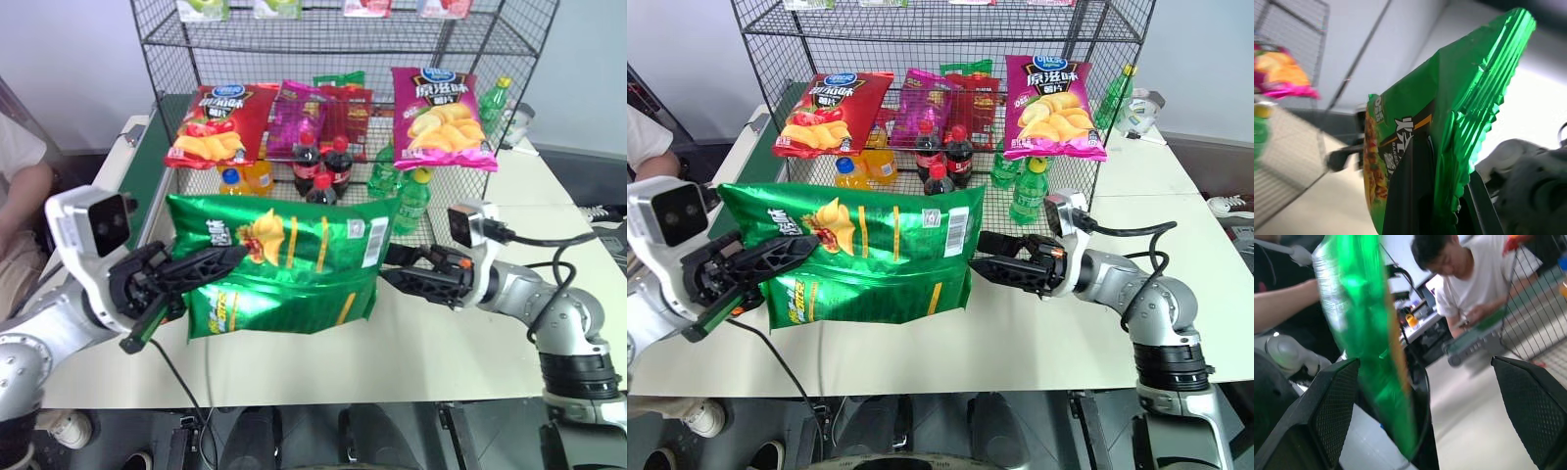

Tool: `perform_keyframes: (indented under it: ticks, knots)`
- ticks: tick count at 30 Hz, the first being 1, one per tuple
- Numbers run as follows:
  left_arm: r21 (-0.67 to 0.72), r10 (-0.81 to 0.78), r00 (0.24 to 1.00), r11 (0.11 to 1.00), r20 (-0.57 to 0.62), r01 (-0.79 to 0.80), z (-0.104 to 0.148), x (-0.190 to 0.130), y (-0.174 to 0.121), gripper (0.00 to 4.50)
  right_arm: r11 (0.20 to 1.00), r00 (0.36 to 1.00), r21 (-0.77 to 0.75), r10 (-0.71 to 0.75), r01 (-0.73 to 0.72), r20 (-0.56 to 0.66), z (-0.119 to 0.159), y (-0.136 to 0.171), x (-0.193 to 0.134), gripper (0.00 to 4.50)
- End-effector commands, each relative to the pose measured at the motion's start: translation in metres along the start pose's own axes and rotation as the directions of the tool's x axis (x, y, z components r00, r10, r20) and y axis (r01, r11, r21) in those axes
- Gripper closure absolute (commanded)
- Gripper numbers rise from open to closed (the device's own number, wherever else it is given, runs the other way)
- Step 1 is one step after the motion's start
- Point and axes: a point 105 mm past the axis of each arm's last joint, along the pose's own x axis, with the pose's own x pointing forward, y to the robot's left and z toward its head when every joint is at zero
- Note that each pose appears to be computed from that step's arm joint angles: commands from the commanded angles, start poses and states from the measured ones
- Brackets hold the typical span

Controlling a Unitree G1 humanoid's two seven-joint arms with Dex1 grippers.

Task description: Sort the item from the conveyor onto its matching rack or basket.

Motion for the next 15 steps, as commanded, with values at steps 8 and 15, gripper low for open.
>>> perform_keyframes:
  ticks: [8, 15]
  knots:
    - [-0.035, -0.043, 0.996, 0.998, 0.073, 0.046, -0.004, 0.015, 0.022, 4.42, 0.982, 0.982, 0.009, 0.189, -0.189, 0.007, 0.005, 0.037, 0.033, 0.00]
    - [-0.010, -0.025, 0.997, 1.000, 0.075, 0.026, -0.011, 0.018, 0.032, 4.42, 0.980, 0.977, 0.027, 0.199, -0.198, -0.070, -0.011, 0.038, 0.042, 0.00]
